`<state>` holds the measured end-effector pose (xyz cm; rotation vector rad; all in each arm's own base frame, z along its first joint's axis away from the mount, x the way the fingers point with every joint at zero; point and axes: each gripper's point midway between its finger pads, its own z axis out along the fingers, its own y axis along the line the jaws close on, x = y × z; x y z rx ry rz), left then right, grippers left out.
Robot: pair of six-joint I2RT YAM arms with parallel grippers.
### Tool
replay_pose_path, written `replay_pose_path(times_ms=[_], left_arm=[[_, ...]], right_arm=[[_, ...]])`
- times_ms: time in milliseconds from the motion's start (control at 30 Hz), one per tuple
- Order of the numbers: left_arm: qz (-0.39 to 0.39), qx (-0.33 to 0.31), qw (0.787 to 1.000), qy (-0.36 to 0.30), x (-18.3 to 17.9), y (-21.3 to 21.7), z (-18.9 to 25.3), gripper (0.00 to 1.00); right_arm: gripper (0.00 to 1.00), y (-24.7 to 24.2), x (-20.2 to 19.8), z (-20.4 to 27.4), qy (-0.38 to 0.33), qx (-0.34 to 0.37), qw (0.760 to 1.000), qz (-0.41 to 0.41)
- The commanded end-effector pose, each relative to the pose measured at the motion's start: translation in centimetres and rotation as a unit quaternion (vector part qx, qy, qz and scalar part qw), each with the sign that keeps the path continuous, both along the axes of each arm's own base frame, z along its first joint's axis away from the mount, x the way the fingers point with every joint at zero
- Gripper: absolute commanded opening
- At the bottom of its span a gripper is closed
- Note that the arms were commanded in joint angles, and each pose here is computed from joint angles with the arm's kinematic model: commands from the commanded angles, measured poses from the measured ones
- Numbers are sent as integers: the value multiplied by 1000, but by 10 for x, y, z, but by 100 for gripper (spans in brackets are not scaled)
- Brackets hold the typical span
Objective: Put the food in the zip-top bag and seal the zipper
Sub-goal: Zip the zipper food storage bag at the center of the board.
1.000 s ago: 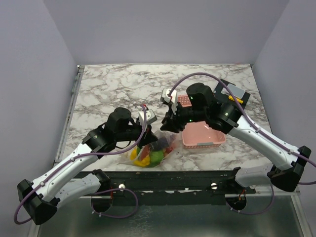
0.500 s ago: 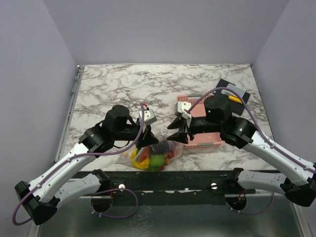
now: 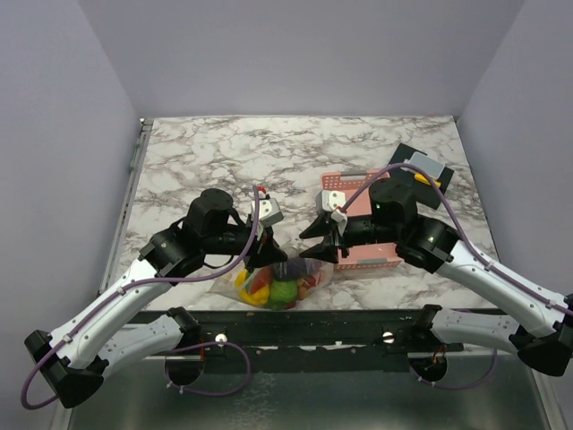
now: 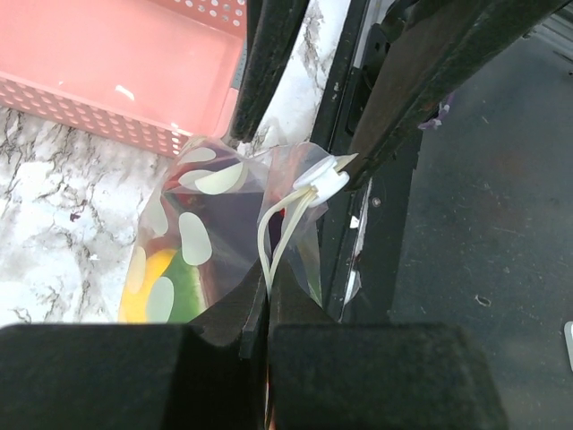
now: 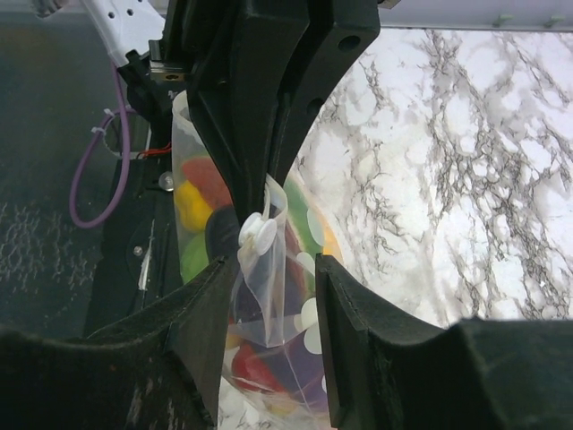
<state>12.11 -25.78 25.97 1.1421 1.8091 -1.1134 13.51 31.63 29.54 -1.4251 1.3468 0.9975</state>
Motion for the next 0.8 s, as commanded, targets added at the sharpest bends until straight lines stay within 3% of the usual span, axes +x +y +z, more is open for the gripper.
replay_pose_path(times_ms=[0,767], left_arm=[[-25,-41,998,-28,-7,-4,32,0],[-30,-53,997,-42,-6,-7,49,0]], right_arm=[[46,9,0,1,-3,14,1000,14],[25,19,-5,-5,23,15,999,42]])
